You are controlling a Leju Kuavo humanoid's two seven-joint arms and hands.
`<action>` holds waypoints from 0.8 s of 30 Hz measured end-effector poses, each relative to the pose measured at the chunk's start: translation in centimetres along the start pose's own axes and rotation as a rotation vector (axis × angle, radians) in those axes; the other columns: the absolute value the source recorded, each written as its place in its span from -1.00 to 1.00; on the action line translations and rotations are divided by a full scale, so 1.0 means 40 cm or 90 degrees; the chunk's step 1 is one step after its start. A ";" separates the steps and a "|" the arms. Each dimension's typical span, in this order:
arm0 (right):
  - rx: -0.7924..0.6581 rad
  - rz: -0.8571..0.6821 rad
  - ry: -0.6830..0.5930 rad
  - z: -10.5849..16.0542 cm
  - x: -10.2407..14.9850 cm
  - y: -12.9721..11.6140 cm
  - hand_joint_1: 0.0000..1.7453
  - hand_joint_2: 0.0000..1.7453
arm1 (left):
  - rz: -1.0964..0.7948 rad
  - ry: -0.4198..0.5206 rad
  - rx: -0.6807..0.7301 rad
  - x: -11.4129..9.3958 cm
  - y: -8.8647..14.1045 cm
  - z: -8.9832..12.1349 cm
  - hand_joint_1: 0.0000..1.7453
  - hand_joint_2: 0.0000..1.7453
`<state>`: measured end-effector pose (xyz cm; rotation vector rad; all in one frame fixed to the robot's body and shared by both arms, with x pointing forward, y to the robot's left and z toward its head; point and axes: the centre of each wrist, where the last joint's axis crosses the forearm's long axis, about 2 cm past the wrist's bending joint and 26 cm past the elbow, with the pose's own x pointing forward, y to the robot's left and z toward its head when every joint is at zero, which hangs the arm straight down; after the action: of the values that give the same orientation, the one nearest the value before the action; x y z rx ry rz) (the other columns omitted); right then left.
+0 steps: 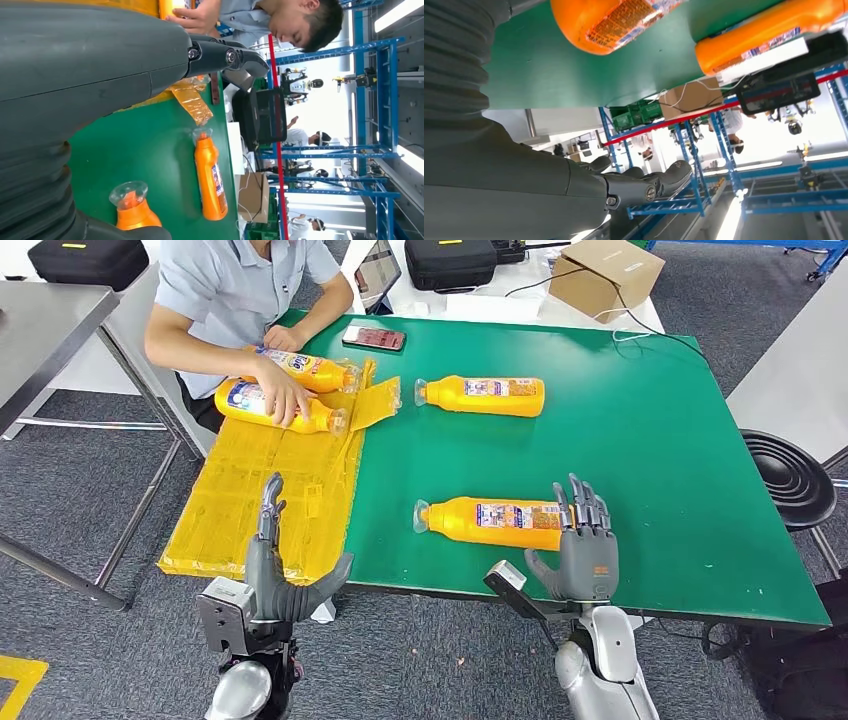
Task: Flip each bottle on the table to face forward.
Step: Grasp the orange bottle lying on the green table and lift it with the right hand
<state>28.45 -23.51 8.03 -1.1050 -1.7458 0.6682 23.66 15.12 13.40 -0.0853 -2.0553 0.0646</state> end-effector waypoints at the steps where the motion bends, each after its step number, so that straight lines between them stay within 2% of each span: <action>1: 0.003 0.002 -0.002 -0.001 -0.002 0.002 -1.00 1.00 | 0.000 0.000 -0.001 0.000 -0.001 0.000 -1.00 1.00; 11: 0.020 -0.001 -0.017 -0.005 -0.017 0.013 -1.00 1.00 | 0.019 -0.003 -0.012 0.002 -0.007 -0.004 -1.00 1.00; 15: 0.002 -0.030 -0.063 -0.045 -0.042 0.014 -1.00 1.00 | 0.086 -0.020 -0.052 0.007 -0.030 -0.031 -1.00 1.00; 18: 0.010 -0.027 -0.064 -0.076 -0.074 0.026 -1.00 1.00 | 0.120 -0.026 -0.082 0.010 -0.052 -0.051 -1.00 1.00; 24: 0.084 0.042 0.035 -0.091 -0.111 0.059 -1.00 1.00 | 0.250 0.066 -0.123 0.008 -0.080 -0.072 -1.00 1.00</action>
<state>33.36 -26.55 5.80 -1.0830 -1.6010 0.7743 25.96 11.99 15.29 -0.6003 -1.9116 0.1014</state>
